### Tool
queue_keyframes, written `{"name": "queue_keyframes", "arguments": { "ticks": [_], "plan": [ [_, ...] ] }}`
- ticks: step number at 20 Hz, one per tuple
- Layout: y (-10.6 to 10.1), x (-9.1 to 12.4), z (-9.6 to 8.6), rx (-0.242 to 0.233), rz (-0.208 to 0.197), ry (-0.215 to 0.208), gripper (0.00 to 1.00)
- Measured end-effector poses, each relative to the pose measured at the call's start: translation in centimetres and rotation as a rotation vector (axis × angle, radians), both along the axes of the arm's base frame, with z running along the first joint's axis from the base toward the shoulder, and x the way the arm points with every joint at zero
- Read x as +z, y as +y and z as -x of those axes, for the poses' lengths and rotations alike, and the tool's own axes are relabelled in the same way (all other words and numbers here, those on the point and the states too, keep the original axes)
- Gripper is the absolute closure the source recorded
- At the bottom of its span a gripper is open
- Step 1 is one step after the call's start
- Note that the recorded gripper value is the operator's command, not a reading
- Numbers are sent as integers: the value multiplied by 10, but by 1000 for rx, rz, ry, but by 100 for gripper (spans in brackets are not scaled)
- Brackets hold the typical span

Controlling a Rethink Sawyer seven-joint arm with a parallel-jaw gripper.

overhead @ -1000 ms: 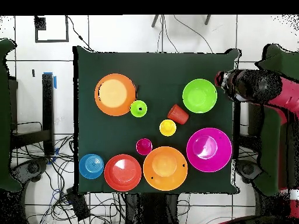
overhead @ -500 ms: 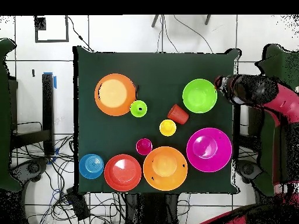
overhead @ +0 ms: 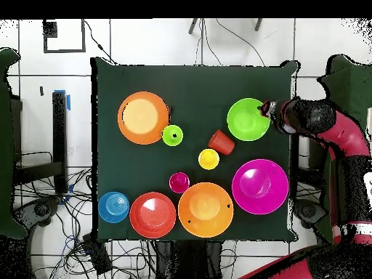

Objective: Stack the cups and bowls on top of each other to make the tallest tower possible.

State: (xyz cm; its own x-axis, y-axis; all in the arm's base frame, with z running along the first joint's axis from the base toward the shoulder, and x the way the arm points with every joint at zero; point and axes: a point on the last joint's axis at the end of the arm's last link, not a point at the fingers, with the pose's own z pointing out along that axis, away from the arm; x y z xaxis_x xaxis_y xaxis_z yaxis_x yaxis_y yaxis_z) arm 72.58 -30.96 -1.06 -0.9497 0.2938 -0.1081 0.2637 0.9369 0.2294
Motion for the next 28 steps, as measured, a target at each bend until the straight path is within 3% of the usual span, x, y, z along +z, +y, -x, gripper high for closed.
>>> {"name": "queue_keyframes", "arguments": {
  "ticks": [28],
  "plan": [
    [8,-7,-2,1,-25,-5,0]
  ]
}}
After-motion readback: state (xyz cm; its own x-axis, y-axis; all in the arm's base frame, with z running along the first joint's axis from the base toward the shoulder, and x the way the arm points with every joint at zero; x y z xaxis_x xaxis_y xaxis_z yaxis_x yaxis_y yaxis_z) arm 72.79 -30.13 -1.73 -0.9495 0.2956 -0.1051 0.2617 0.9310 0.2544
